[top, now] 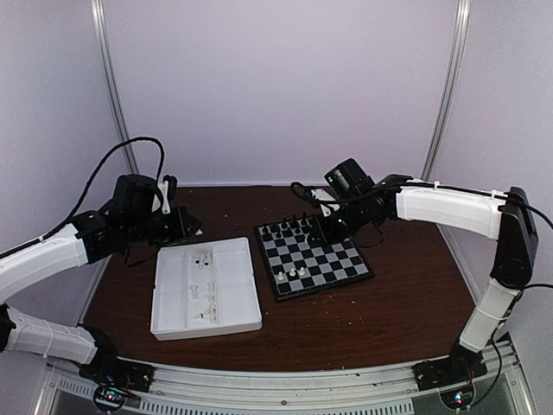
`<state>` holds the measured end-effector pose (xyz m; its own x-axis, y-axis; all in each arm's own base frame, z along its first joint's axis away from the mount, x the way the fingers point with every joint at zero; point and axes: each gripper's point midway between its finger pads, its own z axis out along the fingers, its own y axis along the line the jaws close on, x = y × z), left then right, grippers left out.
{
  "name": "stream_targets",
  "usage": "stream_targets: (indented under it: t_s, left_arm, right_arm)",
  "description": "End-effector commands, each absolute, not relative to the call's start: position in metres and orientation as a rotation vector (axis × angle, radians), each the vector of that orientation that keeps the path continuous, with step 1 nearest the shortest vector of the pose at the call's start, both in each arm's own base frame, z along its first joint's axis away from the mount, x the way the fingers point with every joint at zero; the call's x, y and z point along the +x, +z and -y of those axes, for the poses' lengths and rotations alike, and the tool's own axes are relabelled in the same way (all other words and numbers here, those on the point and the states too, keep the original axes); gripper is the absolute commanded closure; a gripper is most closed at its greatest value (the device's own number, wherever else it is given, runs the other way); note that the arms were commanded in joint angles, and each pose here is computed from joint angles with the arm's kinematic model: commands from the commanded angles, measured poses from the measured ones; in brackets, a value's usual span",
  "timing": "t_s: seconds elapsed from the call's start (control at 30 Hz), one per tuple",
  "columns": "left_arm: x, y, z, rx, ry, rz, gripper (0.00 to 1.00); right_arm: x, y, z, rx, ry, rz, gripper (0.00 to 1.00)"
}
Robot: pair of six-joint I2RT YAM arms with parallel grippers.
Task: Set up the chess pieces on the board
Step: Place the chess piece on the chessboard.
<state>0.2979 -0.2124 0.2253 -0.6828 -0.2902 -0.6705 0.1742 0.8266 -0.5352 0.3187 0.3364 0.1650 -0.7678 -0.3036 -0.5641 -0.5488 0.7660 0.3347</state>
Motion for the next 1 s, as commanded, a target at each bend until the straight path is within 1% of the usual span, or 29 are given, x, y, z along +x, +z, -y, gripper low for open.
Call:
stream_targets:
  t_s: [0.0,0.37,0.97]
  left_arm:
    - [0.283,0.233,0.228,0.25,-0.754,-2.168,1.0]
    - [0.277,0.243,0.244,0.401,-0.816,-2.106,1.0]
    - [0.28,0.249,0.251,0.473,-0.811,-2.068,1.0]
  right_arm:
    - [0.298,0.134,-0.297,-0.811,0.371,-2.718,0.95]
    - [0.316,0.094,-0.285,-0.927,0.087,-2.824,0.96]
    - [0.325,0.06,-0.302,-0.924,0.118,-2.861,0.94]
